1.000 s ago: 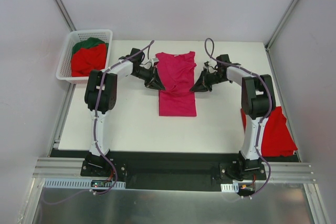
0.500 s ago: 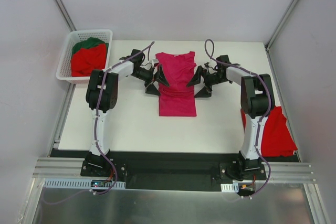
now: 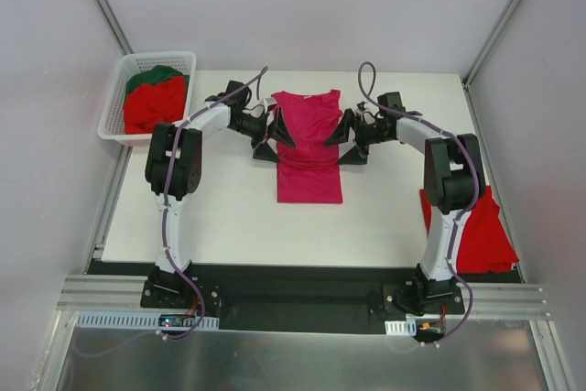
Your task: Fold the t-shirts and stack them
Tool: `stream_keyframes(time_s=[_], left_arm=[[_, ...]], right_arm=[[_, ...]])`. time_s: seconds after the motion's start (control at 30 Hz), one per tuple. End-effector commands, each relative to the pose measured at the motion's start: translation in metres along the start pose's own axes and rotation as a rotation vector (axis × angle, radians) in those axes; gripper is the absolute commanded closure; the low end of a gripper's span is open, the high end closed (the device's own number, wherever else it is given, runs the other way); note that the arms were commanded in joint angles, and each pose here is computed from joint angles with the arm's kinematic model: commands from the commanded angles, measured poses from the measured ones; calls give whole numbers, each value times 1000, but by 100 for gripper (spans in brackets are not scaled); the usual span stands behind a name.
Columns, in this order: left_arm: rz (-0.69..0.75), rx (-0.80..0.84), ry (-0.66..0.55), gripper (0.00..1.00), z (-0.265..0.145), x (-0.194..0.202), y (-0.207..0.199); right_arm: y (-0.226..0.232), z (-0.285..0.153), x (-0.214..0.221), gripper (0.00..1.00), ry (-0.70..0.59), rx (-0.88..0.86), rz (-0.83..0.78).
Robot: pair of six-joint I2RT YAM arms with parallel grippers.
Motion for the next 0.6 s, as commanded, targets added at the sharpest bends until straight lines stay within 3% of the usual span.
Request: stream_keyframes(time_s=[0.0, 0.57], left_arm=[[65, 6, -40, 1, -15, -12, -22], [28, -1, 14, 1, 5, 1, -13]], right_arm=[[26, 2, 3, 4, 5, -71, -53], [8, 25, 16, 4, 73, -29, -25]])
Point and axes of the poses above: each gripper's point midway between its finger pads, its own z axis out along the fingers, its own y axis along the line the jaws close on, x = y × z, the point moved 4 cm from there along -z, back along the fingers, and after that the axes turned 15 degrees about z, right-handed, at the moved point
